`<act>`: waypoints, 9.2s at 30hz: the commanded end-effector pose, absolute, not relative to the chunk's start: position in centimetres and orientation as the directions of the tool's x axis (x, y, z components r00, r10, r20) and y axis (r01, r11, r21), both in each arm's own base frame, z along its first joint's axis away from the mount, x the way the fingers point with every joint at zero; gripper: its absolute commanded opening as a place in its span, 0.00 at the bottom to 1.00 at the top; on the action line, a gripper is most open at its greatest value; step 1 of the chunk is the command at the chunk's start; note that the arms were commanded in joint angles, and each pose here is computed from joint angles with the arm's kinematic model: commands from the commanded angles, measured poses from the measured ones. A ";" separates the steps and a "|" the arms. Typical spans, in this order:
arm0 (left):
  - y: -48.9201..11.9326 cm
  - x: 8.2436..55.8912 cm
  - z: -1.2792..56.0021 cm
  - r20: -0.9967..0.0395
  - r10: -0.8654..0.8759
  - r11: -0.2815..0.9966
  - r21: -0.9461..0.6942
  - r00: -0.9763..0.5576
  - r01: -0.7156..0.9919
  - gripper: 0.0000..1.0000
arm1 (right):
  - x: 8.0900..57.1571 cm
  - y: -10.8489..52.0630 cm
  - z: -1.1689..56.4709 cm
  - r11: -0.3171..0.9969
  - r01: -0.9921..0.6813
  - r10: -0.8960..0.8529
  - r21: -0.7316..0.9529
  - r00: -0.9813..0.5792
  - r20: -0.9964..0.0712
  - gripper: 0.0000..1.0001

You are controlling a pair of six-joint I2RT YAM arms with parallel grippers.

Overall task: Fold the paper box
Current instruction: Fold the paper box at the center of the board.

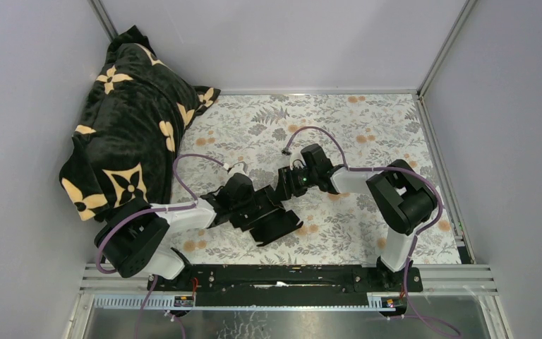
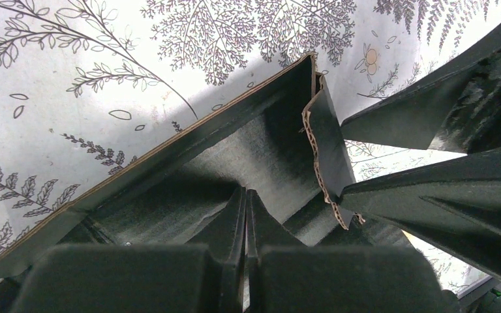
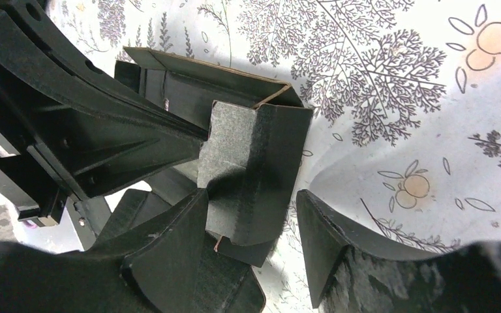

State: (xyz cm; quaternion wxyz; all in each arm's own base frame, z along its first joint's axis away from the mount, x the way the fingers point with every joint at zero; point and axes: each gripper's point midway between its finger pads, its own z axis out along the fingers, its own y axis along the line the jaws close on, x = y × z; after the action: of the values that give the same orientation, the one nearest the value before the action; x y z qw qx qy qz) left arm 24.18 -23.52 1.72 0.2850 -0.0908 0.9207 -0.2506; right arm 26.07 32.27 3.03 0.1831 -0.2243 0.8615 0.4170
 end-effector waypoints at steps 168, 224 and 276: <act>-27.6 22.0 2.1 -0.445 -0.278 0.831 -0.555 -0.851 0.019 0.00 | 20.4 22.7 6.0 0.804 0.335 0.519 0.491 -0.798 -0.306 0.21; -28.4 22.3 0.1 -0.439 -0.249 0.863 -0.506 -0.864 0.009 0.00 | 17.6 23.2 5.4 0.882 0.110 0.246 0.458 -0.936 -0.251 0.57; -30.4 22.2 2.1 -0.420 -0.229 0.814 -0.577 -0.878 0.064 0.00 | 18.9 21.4 6.3 0.789 0.312 0.567 0.529 -0.702 -0.431 0.07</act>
State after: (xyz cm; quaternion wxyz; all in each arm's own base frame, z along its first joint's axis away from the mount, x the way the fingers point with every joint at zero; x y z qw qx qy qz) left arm 23.48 -31.06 1.92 0.2630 -0.0637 0.9099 -0.3145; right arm 17.09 23.83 4.75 0.2594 0.2913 0.8813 0.2668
